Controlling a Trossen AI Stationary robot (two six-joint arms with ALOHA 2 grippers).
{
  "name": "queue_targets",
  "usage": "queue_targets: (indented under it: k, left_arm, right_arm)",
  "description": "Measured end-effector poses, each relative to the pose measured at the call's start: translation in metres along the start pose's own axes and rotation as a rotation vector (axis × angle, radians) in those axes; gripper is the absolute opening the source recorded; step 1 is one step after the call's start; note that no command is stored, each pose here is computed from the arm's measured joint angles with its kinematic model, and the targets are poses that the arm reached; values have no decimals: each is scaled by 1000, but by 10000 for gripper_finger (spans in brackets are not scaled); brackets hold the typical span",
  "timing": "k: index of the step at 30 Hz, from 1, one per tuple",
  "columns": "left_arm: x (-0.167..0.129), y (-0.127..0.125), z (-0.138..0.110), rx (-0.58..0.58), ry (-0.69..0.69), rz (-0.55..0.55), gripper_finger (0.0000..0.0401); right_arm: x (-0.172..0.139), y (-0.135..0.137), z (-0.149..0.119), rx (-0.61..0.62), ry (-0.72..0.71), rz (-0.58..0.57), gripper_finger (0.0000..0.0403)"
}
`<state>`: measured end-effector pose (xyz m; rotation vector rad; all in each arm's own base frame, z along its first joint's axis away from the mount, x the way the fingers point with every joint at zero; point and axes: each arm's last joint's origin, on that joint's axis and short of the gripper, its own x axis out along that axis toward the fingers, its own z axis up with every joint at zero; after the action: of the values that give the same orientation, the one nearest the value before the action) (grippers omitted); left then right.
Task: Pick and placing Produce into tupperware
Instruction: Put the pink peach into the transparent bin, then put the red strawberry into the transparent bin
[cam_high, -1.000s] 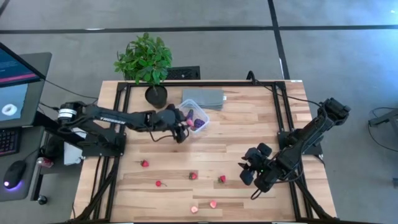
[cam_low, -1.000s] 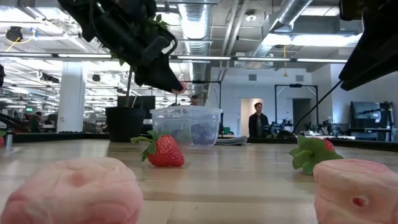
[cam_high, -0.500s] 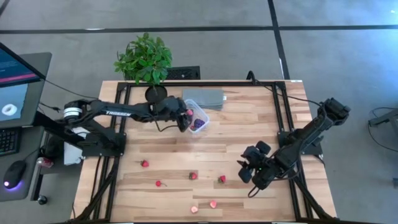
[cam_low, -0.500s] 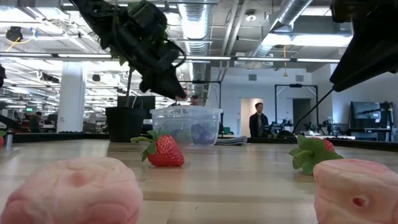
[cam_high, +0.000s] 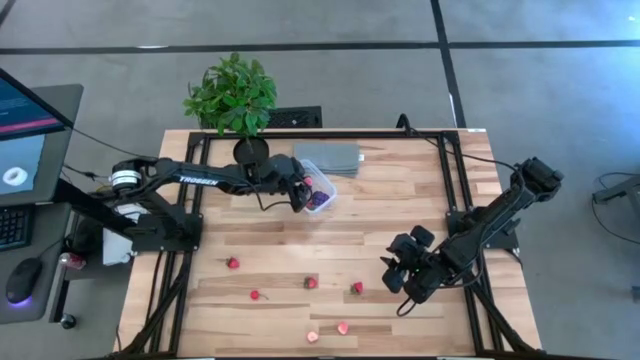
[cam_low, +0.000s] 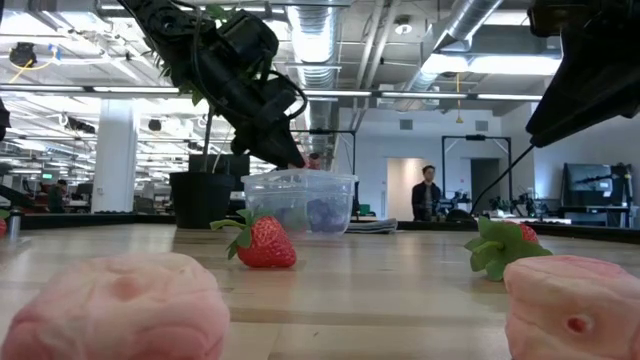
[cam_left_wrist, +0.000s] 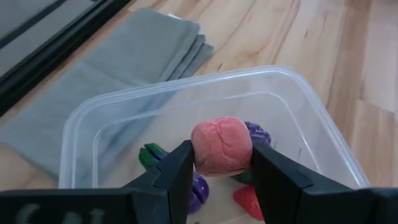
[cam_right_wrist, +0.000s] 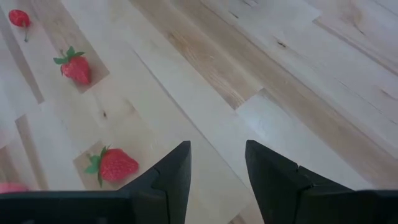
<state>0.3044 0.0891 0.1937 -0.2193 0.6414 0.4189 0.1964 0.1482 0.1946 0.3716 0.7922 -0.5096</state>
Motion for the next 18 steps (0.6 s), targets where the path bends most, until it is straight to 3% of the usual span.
queue_targets:
  k: [14,18]
  left_arm:
    - [0,0,0,5,-1,8,195]
    - [-4,-2,2,27,2,-83,209]
  right_arm:
    - [0,0,0,-3,1,-3,175]
    - [0,0,0,-2,1,-3,175]
